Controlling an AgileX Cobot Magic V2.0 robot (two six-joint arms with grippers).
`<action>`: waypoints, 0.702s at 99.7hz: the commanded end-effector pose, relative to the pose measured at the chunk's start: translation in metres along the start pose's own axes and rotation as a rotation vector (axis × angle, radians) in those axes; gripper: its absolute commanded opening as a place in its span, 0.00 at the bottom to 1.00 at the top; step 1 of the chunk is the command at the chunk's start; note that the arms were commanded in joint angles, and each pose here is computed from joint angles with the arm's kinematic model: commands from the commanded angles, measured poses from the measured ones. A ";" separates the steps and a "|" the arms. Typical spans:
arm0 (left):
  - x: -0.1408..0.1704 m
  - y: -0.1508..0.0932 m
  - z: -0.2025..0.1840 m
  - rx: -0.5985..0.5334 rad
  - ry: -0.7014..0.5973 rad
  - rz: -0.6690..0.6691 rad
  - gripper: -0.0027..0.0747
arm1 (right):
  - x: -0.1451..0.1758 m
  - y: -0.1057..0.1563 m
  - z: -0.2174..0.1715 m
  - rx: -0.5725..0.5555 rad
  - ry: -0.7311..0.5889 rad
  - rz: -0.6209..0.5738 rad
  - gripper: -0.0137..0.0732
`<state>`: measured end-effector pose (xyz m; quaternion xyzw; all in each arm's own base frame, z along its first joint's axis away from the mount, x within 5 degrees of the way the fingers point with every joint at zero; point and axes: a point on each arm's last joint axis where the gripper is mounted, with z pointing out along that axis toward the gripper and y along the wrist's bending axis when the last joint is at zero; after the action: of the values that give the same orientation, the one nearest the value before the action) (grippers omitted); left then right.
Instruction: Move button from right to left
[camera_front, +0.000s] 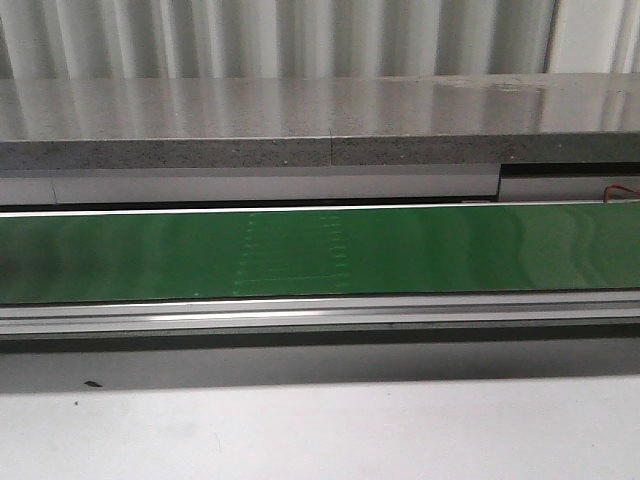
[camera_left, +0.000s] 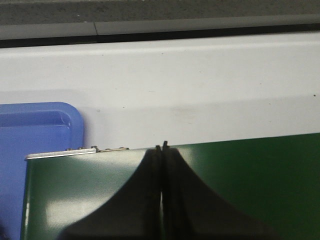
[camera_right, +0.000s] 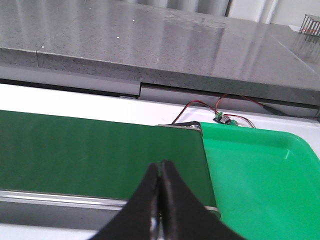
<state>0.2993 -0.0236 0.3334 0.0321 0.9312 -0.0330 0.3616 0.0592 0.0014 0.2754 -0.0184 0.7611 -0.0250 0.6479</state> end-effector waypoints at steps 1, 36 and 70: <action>-0.005 -0.010 -0.030 0.029 -0.165 0.002 0.01 | -0.016 -0.002 -0.002 0.018 -0.101 -0.003 0.08; 0.050 -0.010 -0.080 0.035 -0.348 0.012 0.01 | -0.016 -0.002 -0.002 0.018 -0.101 -0.003 0.08; 0.114 -0.007 -0.116 0.027 -0.546 0.022 0.01 | -0.016 -0.002 -0.002 0.018 -0.101 -0.003 0.08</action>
<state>0.1496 -0.0171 0.3285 0.0384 0.8428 -0.0440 0.5350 0.0592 0.0014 0.2754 -0.0184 0.7611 -0.0250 0.6479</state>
